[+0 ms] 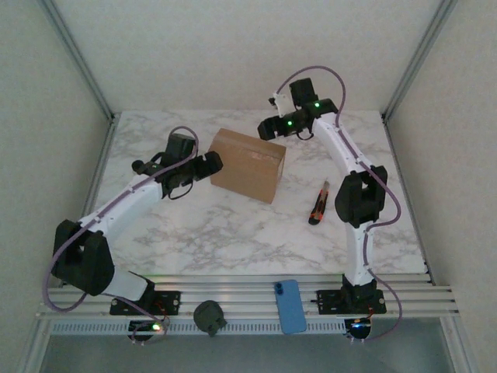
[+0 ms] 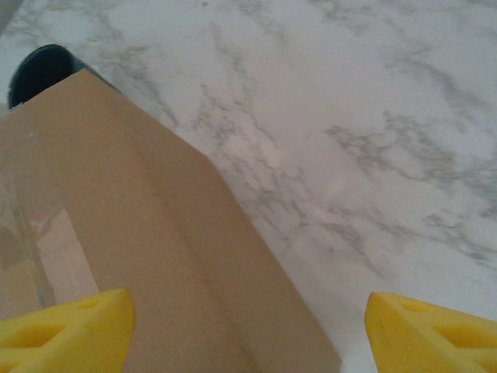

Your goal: Unpack the express box

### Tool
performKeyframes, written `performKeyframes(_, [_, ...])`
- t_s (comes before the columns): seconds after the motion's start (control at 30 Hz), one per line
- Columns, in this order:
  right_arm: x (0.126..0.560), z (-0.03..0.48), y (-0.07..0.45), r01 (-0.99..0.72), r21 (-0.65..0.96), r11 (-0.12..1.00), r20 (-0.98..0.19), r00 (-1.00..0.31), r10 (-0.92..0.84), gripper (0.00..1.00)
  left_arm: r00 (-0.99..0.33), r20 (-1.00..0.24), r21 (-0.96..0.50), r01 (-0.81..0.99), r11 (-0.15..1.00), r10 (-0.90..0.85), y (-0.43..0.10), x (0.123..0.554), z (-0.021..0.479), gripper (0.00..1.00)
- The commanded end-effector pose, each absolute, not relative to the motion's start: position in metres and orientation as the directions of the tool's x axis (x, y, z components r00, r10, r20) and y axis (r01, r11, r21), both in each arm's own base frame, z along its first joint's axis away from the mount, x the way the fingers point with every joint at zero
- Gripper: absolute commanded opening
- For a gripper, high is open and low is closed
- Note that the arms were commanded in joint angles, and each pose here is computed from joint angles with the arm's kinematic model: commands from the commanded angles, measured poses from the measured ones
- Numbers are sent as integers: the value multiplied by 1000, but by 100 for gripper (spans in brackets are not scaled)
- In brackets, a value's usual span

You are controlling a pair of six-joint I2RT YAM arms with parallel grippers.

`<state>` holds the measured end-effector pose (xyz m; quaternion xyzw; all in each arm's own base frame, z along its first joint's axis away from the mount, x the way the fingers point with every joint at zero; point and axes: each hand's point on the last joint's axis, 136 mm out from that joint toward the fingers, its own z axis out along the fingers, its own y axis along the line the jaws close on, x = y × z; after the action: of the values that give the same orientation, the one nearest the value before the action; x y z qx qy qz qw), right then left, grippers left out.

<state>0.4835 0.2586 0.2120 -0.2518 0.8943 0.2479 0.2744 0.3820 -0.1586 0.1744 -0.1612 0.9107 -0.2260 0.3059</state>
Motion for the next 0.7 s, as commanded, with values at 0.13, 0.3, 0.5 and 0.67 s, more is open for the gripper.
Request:
performKeyframes(0.13, [454,204,278,-523,518,677,-542,-813,-213,76,-795,-457,-482,-156,862,-399,-172,405,139,87])
performKeyframes(0.3, [424,187,276,-448,588,673,-468,-867,-168,75,-785,-483,-488,-127,864,-388,-179,426,142,86])
performKeyframes(0.5, [391,190,273,-393,617,682,-448,-888,-106,74,-785,-499,-477,-104,873,-366,-183,442,147,86])
performKeyframes(0.67, [382,195,265,-332,575,748,-441,-895,-58,74,-772,-522,-463,-101,881,-362,-178,446,158,86])
